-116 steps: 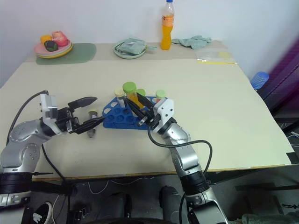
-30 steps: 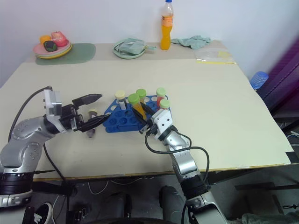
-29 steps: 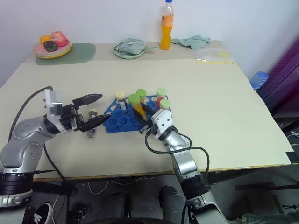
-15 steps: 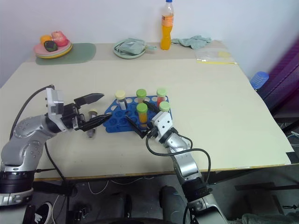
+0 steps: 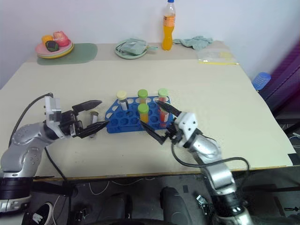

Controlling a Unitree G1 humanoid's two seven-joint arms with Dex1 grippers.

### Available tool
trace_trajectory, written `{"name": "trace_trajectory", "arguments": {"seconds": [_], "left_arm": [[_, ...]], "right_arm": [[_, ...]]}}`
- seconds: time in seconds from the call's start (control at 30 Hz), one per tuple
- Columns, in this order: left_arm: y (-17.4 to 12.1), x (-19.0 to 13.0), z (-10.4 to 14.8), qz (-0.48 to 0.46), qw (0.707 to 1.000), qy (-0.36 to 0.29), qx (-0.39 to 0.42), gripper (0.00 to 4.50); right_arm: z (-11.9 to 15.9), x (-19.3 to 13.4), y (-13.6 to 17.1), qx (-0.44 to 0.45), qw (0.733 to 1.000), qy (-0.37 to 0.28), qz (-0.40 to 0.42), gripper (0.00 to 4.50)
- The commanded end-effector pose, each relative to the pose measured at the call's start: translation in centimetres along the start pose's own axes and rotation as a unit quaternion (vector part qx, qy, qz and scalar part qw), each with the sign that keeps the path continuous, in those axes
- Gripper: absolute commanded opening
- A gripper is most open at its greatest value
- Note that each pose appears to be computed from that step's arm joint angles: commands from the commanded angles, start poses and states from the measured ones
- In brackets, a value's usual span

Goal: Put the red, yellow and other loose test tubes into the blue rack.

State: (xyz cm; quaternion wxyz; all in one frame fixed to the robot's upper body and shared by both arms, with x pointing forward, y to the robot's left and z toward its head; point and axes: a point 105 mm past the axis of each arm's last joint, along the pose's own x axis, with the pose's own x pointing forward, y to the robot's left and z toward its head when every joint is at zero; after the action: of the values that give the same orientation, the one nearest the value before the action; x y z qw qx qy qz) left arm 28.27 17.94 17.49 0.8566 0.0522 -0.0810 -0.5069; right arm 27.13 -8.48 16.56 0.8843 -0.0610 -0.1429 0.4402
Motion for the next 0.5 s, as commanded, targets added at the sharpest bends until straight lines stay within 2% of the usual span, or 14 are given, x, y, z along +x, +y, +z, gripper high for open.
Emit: {"name": "trace_trajectory", "arguments": {"seconds": [0.03,0.17,0.27,0.33,0.4,0.5], "left_arm": [[0.3,-0.8,1.0,0.009,1.000,0.018,0.010,4.50],[1.0,-1.9,0.5,0.028,0.995,0.093,-0.017,4.50],[3.0,-3.1,-0.3,0.095,0.978,0.186,-0.022,4.50],[5.2,-4.3,-0.4,0.183,0.953,0.239,-0.048,4.50],[6.7,-4.7,0.2,0.241,0.937,0.238,-0.086,4.50],[6.8,-4.3,0.9,0.262,0.926,0.230,-0.143,4.50]], "right_arm": [[3.4,-1.5,0.1,0.014,0.999,-0.014,0.041,4.46],[5.0,-4.1,0.2,0.018,0.992,0.041,0.121,4.46],[5.4,-5.2,-0.9,-0.011,0.986,0.080,0.148,4.46],[5.3,-5.3,-1.9,-0.020,0.985,0.088,0.146,4.46],[5.2,-5.0,-2.0,-0.017,0.985,0.085,0.149,4.46],[5.0,-4.6,-1.7,-0.015,0.984,0.078,0.156,4.46]]}}
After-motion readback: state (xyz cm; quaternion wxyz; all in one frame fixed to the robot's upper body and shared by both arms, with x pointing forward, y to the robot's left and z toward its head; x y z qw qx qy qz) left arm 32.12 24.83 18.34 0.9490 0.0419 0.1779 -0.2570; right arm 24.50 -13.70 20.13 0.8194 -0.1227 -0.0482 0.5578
